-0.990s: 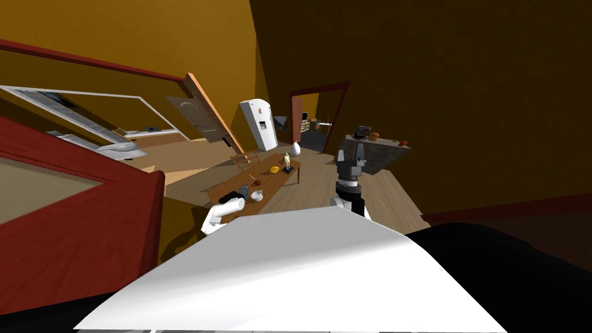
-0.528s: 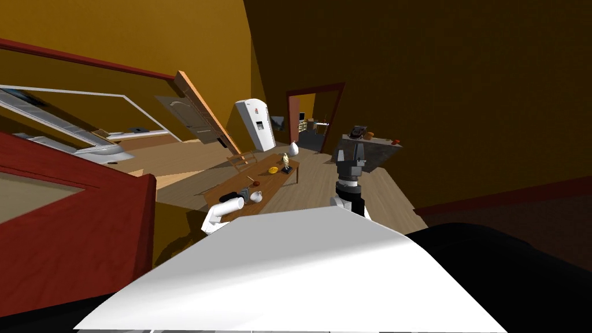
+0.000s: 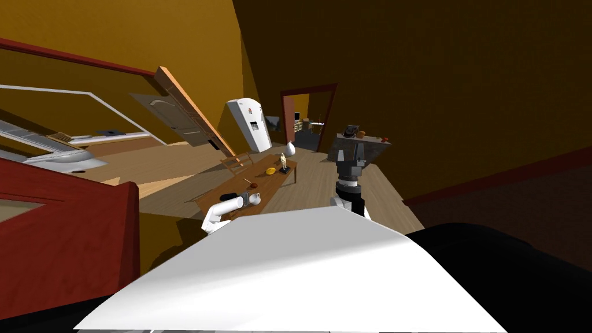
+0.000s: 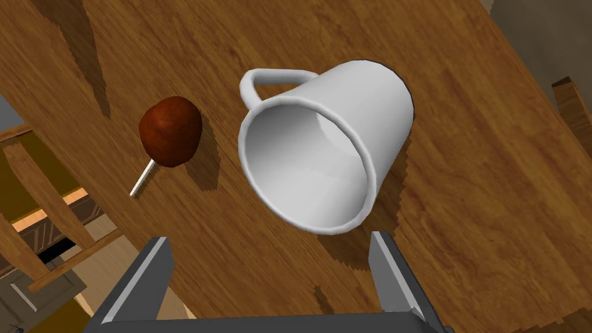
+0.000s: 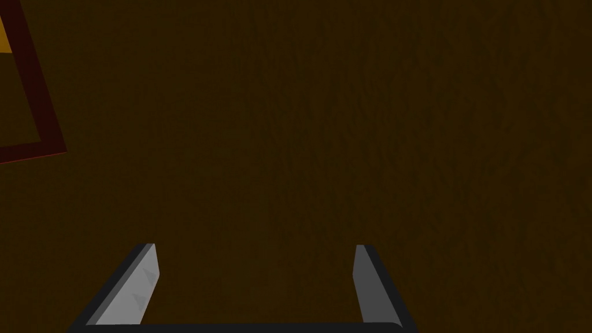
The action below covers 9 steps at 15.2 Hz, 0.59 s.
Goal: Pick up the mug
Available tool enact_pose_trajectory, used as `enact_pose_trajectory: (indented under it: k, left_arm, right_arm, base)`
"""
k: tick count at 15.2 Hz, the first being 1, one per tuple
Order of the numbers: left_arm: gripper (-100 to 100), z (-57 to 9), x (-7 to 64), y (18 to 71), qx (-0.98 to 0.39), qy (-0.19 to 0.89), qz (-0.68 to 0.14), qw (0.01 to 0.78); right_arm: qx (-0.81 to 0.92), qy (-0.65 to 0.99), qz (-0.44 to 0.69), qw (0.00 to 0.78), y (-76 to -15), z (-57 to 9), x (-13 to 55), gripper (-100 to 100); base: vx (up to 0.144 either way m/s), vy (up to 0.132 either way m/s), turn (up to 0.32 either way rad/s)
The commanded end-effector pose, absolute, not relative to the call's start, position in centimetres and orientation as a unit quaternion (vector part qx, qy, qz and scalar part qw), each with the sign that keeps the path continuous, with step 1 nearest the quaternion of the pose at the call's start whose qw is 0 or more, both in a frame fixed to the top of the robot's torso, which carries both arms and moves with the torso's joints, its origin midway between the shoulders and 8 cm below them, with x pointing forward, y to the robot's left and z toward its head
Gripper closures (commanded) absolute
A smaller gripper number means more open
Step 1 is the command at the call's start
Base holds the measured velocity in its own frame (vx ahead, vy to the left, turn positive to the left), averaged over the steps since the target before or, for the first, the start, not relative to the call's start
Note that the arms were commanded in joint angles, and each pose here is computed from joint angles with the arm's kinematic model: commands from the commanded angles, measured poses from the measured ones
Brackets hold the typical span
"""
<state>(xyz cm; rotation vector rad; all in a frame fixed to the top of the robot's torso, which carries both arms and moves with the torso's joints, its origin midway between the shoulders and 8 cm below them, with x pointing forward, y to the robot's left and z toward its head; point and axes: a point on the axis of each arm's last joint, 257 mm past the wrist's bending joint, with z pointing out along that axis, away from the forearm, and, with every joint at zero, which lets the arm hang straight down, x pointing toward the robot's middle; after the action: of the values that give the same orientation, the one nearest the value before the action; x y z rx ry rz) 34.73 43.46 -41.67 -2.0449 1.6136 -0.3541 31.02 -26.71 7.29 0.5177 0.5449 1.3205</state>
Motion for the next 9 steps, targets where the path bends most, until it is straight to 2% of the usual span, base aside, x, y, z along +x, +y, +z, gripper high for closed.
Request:
enact_pose_trajectory:
  k: [1,9]
  left_arm:
    - [-100,-42.1,34.1,43.3,-0.756,0.595,-0.123,0.242]
    - [-100,-44.5,30.7,42.6,-0.784,0.593,-0.081,0.165]
  right_arm:
    - [0.235,0.247,0.599,0.725,-26.7,7.3,31.0,0]
    - [0.235,0.247,0.599,0.725,-26.7,7.3,31.0,0]
  base:
    - [-0.002,0.016,0.008]
    - [-0.003,0.028,-0.114]
